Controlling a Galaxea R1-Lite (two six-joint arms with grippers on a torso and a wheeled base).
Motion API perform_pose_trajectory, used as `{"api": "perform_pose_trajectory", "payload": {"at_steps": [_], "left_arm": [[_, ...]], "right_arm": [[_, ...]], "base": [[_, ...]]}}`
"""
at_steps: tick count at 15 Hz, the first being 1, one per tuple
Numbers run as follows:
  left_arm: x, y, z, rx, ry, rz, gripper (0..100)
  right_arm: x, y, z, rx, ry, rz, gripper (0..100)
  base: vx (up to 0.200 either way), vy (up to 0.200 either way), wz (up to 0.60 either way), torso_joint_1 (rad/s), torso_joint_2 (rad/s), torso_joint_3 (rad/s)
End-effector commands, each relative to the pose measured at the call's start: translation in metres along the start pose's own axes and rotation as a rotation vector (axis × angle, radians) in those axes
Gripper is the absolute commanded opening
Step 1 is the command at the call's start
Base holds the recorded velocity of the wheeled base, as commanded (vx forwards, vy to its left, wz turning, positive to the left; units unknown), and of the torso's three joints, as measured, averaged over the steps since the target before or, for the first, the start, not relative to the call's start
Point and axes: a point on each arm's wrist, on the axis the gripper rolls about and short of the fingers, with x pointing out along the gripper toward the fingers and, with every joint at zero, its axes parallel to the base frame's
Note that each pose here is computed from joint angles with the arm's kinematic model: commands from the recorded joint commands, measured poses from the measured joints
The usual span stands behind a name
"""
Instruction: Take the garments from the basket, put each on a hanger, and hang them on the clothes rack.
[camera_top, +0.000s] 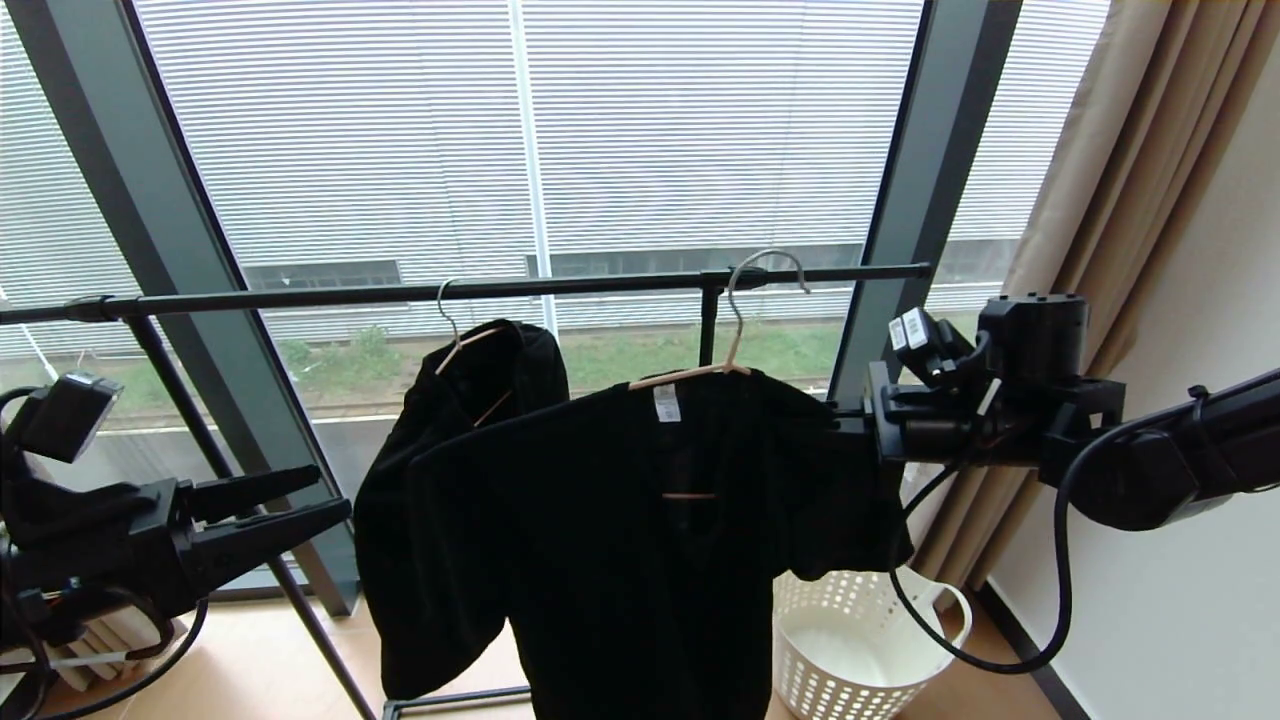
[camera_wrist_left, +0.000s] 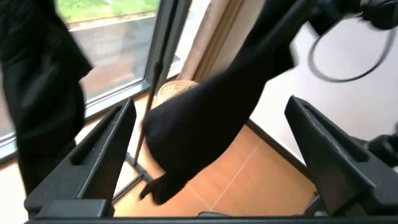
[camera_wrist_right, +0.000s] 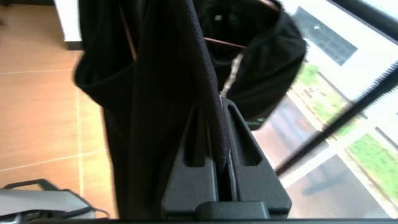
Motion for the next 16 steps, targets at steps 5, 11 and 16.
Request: {"api": "perform_pose_trajectory", "payload": {"at_steps": [5,11,16], "left_arm": [[0.028,-0.058,0.097,0.083,0.062,-0.051,100],[0.094,-0.073,0.067,0.487,0.274,-0.051,100],[0.116,-0.065,0.05,0.565,0.344,-0.103,100]], "right_arm": [[0.035,0.016,-0.018,0.043,0.061,0.044,0],[0.043,0.025,-0.017,0.041,0.082,0.04,0],[0.041,0.027,-0.014,0.035,0.079,0.041,0]], "base": [[0.0,0.0,0.0,0.0,0.0,0.0],[0.0,0.0,0.0,0.0,0.0,0.0],[0.0,0.0,0.0,0.0,0.0,0.0]]}}
